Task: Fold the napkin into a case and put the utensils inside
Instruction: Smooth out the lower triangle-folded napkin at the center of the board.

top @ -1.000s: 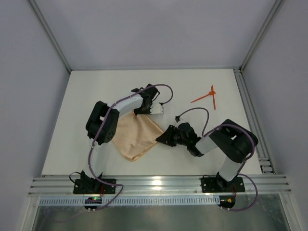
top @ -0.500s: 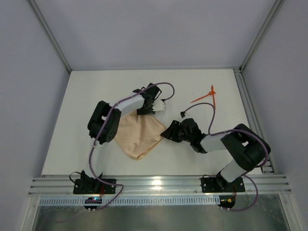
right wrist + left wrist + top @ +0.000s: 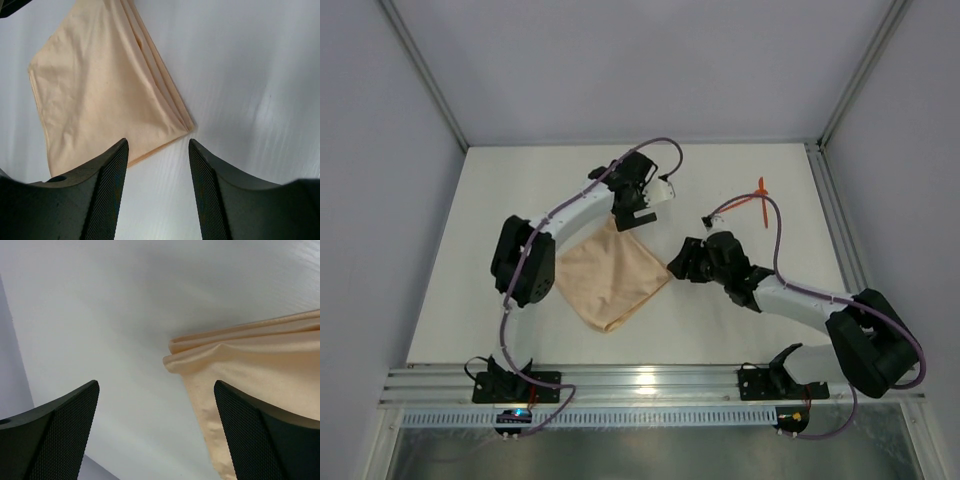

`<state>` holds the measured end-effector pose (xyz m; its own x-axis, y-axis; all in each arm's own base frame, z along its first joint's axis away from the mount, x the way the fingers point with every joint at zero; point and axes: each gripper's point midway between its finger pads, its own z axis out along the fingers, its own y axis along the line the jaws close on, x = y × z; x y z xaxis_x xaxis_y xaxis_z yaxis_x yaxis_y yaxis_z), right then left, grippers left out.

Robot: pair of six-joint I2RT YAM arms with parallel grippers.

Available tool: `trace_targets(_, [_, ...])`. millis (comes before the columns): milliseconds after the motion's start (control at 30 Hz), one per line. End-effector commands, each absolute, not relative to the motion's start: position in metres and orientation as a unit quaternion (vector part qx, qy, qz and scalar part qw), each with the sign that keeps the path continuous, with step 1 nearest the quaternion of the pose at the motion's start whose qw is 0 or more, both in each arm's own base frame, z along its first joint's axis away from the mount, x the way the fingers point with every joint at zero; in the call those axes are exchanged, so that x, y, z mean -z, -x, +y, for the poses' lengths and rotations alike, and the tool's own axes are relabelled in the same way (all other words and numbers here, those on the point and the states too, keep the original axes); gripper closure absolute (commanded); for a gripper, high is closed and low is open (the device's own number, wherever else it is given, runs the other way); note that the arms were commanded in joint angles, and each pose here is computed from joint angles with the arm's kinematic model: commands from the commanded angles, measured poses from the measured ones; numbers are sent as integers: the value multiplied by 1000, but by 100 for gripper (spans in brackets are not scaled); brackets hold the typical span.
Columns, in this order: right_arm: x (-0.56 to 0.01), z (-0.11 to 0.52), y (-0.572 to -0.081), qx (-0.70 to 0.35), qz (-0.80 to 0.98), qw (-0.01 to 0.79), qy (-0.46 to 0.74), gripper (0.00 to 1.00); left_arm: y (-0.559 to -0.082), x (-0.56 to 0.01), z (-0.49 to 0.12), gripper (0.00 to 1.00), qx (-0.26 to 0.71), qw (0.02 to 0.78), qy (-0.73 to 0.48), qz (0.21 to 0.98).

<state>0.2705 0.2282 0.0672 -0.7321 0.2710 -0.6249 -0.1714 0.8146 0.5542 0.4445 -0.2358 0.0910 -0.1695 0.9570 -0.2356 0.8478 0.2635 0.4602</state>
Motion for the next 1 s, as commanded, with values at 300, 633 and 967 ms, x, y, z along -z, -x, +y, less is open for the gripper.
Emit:
trace_targets(300, [-58, 265, -311, -303, 889, 318, 133, 44, -372, -154, -122, 38, -39, 243, -409, 878])
trace_targets(633, [-22, 261, -297, -301, 903, 281, 122, 57, -341, -55, -60, 44, -94, 163, -358, 915])
trace_targets(967, [-11, 248, -255, -334, 905, 254, 69, 76, -372, -28, -79, 46, -71, 202, -359, 908])
